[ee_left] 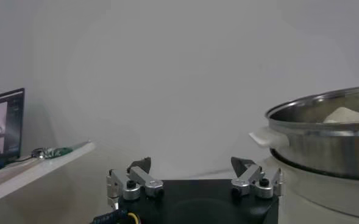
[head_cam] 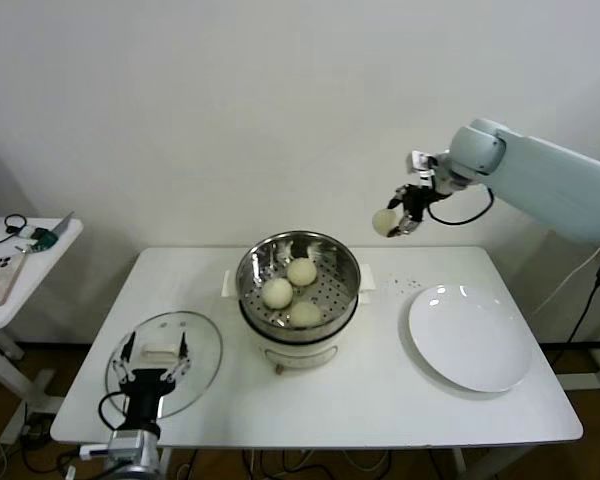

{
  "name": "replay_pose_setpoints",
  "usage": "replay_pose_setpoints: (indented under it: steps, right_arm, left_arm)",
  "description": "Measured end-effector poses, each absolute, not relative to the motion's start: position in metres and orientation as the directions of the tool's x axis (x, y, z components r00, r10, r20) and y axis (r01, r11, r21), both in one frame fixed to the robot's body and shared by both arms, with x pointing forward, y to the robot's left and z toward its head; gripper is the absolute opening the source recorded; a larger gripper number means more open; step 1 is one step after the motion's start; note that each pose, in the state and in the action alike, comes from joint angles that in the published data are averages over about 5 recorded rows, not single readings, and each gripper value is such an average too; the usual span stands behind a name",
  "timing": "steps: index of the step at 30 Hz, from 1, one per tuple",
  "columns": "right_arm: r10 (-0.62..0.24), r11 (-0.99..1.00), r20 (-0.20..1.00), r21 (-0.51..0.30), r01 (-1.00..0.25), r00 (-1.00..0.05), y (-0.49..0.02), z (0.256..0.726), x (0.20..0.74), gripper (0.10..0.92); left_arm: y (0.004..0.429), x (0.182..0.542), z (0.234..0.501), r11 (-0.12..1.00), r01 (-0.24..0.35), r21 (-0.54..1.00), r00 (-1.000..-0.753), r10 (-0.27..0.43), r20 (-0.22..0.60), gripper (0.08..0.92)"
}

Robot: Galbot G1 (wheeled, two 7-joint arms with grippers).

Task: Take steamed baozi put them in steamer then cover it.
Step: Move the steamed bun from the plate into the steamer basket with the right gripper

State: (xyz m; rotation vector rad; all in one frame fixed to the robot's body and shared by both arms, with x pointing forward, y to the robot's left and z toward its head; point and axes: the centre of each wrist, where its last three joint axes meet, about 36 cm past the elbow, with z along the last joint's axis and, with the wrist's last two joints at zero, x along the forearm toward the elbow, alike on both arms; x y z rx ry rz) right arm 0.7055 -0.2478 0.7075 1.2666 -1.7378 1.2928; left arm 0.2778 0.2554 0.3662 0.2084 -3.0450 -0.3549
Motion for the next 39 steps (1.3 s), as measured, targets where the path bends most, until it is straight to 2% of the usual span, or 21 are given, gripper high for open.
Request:
replay_pose_setpoints:
  steps: [8, 18, 30, 39]
  right_arm:
    - [-0.312, 0.015, 0.912, -0.276, -0.961, -0.267, -0.188, 0.694, 0.688, 0.670]
    - [-0.247, -0.032, 0.951, -0.200, -0.979, -0.186, -0.148, 0.651, 0.679, 0.674]
    - [-0.200, -0.071, 0.971, -0.150, -0.986, -0.133, -0.117, 0.605, 0.686, 0.678]
    - [-0.179, -0.069, 0.975, -0.148, -0.987, -0.134, -0.114, 0.590, 0.695, 0.679]
  left_arm:
    - [0.258, 0.278, 0.366, 0.964, -0.114, 0.241, -0.990, -0.129, 0.050, 0.823]
    - [0.260, 0.278, 0.364, 0.964, -0.110, 0.240, -0.990, -0.127, 0.054, 0.823]
    - [0.262, 0.279, 0.364, 0.963, -0.109, 0.246, -0.991, -0.126, 0.053, 0.823]
    - [0.262, 0.278, 0.363, 0.963, -0.108, 0.245, -0.990, -0.126, 0.056, 0.823]
